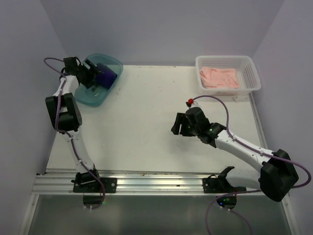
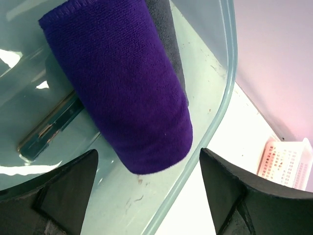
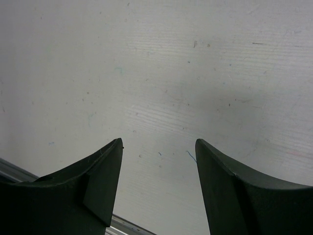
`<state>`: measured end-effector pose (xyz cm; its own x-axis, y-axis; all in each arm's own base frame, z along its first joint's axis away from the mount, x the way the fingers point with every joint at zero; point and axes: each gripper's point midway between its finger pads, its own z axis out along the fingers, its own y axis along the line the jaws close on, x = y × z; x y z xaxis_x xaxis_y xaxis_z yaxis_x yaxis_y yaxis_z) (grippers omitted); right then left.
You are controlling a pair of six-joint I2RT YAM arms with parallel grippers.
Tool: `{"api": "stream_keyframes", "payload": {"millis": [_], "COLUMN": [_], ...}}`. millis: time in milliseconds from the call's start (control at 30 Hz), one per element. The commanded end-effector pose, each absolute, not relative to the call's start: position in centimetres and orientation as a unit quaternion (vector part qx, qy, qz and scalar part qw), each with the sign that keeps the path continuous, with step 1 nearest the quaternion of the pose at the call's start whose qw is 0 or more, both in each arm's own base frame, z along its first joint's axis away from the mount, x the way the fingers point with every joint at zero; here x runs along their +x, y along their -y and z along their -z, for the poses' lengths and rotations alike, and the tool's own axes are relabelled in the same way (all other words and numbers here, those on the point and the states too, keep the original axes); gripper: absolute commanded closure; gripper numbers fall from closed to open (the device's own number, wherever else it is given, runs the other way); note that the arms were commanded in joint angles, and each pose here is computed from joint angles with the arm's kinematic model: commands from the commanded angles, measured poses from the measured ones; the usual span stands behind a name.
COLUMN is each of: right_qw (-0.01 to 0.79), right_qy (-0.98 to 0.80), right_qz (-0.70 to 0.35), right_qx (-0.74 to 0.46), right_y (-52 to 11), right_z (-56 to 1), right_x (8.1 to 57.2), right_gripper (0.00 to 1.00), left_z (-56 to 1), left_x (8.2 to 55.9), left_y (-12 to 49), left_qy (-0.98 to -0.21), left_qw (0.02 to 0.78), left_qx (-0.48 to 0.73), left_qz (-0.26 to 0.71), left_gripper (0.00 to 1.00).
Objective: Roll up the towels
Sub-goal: Place the rolled towel into the container
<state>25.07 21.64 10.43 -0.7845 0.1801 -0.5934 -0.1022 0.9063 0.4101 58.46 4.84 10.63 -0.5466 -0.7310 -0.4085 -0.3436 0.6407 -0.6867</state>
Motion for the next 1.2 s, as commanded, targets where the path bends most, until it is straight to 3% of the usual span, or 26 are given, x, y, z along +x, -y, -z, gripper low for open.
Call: {"api": "stream_keyframes", "payload": {"millis": [0, 400, 700, 833, 967, 1167], "right_qw": [0.348, 0.344, 0.344, 0.343, 0.346, 0.346], "right_qy": [-0.908, -0.911, -0.913, -0.914, -0.913, -0.912], "right_qz": [-0.232, -0.226, -0.22, -0.218, -0.217, -0.222], "right_qx": [0.021, 0.017, 0.015, 0.015, 0.015, 0.013], "right_y": [-21.9, -21.8, -21.5, -21.5, -21.5, -21.7], "right_z": [-12.2, -11.6, -11.6, -11.6, -11.9, -12.2], "right_x": [25.5, 25.5, 25.3, 25.4, 25.6, 25.6], "right_gripper": [0.35, 0.35, 0.35, 0.35, 0.35, 0.35], "left_z": [-15.7, -17.7, -16.2, -12.6, -11.0, -15.6], "left_x": [57.4, 59.8, 64.4, 66.0, 65.5, 63.9], "left_y": [-6.1, -4.3, -4.5, -3.7, -2.6, -2.4], "left_qy": [-0.826, -0.798, -0.779, -0.789, -0.801, -0.794], "left_qw": [0.397, 0.434, 0.472, 0.453, 0.436, 0.462], "left_qx": [-0.315, -0.301, -0.304, -0.304, -0.301, -0.29], "left_qz": [0.245, 0.29, 0.279, 0.282, 0.279, 0.269], "left_gripper": [0.12, 0.14, 0.15, 0.15, 0.17, 0.18]}}
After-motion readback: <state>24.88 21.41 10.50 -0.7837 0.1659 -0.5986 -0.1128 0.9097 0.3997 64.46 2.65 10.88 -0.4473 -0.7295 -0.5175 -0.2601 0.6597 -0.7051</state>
